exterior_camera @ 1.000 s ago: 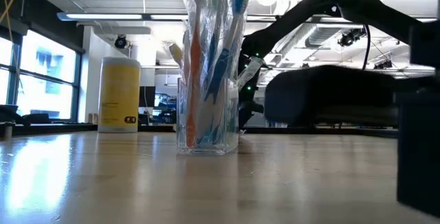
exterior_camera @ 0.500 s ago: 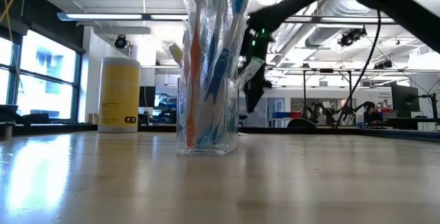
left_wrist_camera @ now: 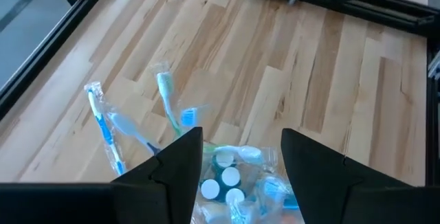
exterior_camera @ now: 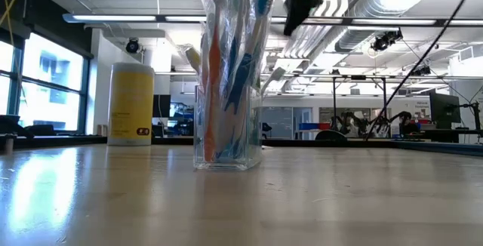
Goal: Pick & Place toothbrushing station
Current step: Put the blue toothbrush into the transparent organizer
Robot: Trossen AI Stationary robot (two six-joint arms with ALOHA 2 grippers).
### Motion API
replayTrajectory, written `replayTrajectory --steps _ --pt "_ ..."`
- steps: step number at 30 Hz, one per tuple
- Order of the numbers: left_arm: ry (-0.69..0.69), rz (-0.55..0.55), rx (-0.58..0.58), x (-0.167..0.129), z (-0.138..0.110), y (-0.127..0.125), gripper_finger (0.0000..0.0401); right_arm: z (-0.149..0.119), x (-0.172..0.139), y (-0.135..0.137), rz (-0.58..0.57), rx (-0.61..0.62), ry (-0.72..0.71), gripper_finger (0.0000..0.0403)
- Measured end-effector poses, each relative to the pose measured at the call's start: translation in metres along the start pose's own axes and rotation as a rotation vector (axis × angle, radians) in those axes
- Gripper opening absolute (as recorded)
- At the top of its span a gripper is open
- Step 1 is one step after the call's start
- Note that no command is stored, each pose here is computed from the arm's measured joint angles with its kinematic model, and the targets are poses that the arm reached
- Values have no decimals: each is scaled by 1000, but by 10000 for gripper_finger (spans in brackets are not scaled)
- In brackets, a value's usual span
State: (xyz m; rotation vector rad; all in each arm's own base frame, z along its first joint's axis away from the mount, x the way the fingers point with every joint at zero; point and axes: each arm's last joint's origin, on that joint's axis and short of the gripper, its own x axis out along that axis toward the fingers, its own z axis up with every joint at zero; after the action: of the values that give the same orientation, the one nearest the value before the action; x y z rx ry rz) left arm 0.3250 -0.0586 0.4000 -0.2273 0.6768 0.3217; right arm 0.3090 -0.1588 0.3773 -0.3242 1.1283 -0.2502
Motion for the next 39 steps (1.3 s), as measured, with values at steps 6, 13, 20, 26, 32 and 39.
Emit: replayTrajectory --steps 6,13,20,26,32,39 --pt "-13 -16 35 -10 -2 -3 190 -9 -85 31 7 69 -213 12" --pt "-139 -11 35 -45 -4 -12 190 -25 -127 90 113 49 -380 12" --pt "-420 -17 78 -73 3 -45 190 -28 -139 154 86 5 -602 12" --pt "-479 -65 85 -67 8 -57 190 -25 -151 200 50 -33 -759 12" --pt "-492 -77 182 -54 8 -68 191 -20 -158 228 90 -52 -846 12" --pt "-544 -179 295 -53 11 -79 191 -13 -151 240 9 -9 -813 12"
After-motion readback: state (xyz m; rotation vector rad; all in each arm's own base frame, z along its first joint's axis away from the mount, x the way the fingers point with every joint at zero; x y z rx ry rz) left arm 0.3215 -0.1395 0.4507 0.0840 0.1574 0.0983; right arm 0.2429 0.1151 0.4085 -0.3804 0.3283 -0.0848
